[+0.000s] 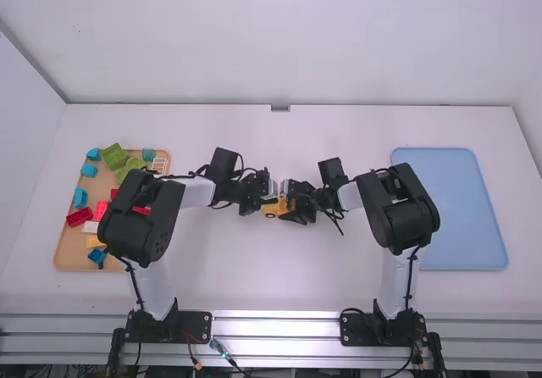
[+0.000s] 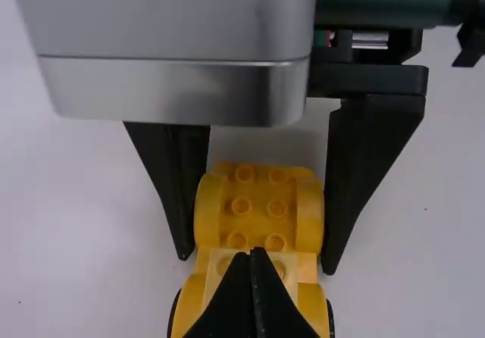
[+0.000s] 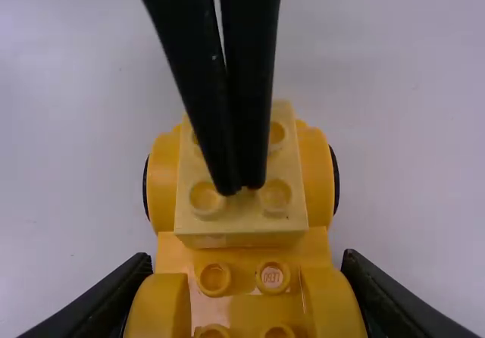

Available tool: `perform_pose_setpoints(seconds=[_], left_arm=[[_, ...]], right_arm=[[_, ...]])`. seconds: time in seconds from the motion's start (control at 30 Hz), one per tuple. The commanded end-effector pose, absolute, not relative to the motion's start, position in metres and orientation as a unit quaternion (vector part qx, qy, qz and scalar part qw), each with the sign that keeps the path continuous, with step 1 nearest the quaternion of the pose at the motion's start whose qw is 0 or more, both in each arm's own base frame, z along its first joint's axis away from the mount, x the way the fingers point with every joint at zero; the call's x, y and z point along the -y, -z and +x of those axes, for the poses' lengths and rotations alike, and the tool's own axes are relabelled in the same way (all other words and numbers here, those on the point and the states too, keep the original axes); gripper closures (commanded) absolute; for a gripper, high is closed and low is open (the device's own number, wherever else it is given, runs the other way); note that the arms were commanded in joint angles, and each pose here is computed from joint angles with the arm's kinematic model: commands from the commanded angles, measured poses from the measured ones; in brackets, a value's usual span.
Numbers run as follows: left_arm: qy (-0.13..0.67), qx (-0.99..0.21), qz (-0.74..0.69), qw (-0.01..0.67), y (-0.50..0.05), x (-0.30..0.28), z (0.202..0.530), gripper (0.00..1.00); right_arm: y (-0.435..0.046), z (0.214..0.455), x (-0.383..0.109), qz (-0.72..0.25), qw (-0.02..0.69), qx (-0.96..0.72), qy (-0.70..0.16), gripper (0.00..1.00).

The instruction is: Assemble lego blocks to make yellow taxi

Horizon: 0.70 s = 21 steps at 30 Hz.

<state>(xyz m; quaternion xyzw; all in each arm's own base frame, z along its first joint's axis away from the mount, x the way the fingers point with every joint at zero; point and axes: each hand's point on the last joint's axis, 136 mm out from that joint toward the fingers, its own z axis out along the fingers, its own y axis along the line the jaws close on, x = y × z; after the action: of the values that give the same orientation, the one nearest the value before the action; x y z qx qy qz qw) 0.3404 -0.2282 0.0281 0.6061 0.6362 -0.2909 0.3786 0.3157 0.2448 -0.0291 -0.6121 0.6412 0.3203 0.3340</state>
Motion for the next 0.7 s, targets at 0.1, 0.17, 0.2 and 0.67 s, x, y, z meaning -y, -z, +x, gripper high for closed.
perform_pose_setpoints(seconds=[0.1, 0.17, 0.2, 0.67], left_arm=[[0.285, -0.657, 0.597, 0.361, -0.018, 0.220, 0.339, 0.98], [0.273, -0.673, 0.596, 0.343, -0.008, 0.215, 0.336, 0.98], [0.265, -0.680, 0.595, 0.335, -0.004, 0.212, 0.336, 0.98], [0.227, -0.720, 0.587, 0.291, 0.029, 0.191, 0.318, 0.98]], right_arm=[[0.048, 0.308, -0.235, -0.604, 0.304, -0.668, -0.311, 0.37], [0.048, 0.308, -0.235, -0.604, 0.304, -0.668, -0.311, 0.37], [0.048, 0.308, -0.235, -0.604, 0.304, -0.668, -0.311, 0.37], [0.048, 0.308, -0.235, -0.604, 0.304, -0.668, -0.311, 0.37]])
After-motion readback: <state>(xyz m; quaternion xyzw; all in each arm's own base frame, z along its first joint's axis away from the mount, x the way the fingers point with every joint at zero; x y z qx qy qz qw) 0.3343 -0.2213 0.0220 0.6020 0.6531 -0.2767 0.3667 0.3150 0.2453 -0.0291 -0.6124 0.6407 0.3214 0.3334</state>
